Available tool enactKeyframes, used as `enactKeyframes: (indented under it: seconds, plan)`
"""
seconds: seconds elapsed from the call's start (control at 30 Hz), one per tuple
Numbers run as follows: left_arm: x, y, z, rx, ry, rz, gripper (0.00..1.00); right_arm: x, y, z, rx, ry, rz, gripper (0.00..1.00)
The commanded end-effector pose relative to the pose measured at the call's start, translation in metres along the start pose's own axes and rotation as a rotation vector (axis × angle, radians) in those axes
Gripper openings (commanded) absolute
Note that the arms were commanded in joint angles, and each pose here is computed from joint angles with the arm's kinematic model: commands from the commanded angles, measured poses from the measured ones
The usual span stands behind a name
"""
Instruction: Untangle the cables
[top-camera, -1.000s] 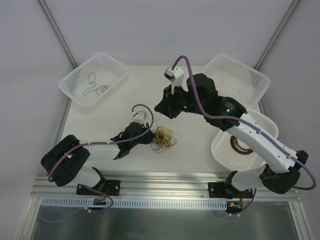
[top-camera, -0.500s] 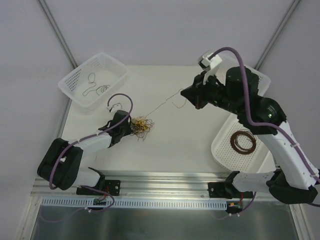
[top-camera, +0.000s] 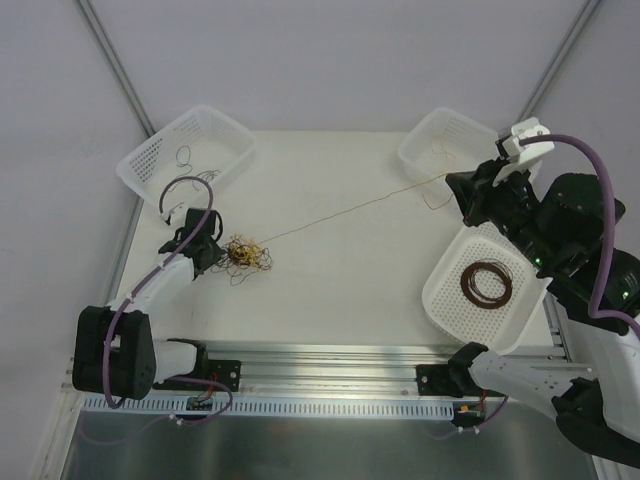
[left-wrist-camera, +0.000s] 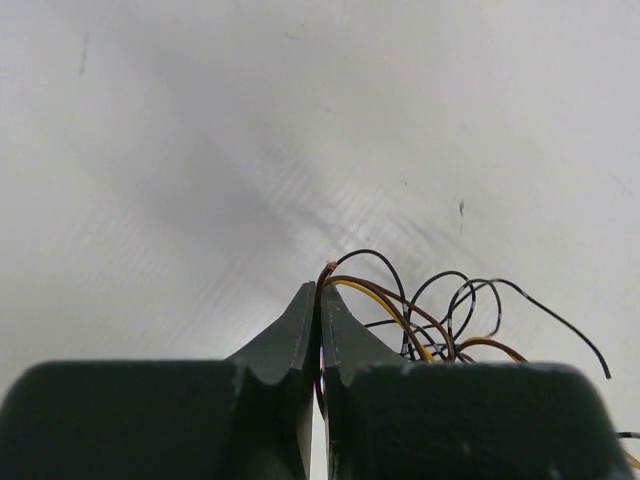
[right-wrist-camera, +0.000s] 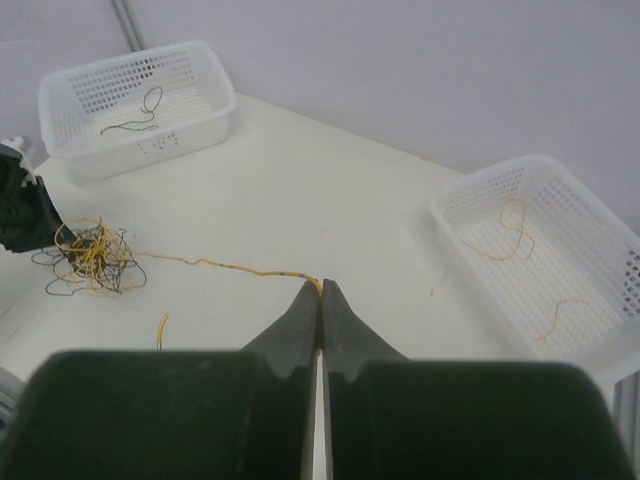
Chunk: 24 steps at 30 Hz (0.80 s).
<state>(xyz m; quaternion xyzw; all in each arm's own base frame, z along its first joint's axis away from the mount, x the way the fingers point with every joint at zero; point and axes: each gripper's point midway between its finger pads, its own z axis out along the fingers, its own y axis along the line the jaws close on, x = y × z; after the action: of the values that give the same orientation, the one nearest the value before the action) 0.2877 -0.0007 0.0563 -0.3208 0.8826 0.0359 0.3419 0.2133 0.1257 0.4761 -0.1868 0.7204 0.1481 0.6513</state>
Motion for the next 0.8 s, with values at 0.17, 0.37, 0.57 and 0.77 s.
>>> enactKeyframes:
  seconds: [0.17, 0.37, 0.57, 0.77]
  plan:
    - [-0.036, -0.008, -0.025, 0.077, -0.009, 0.037, 0.0, 0.053, 0.018, 0.042, -0.052, 0.09, 0.098, 0.01]
    - [-0.011, -0.063, -0.068, 0.478, 0.094, 0.154, 0.0, 0.174, 0.062, 0.096, -0.182, 0.426, 0.188, 0.23]
    - [0.028, -0.084, -0.103, 0.657, 0.146, 0.237, 0.0, 0.21, 0.102, 0.111, -0.311, 0.566, 0.153, 0.61]
    - [0.045, -0.102, -0.131, 0.756, 0.157, 0.292, 0.0, 0.2, 0.149, 0.128, -0.475, 0.524, 0.132, 0.73]
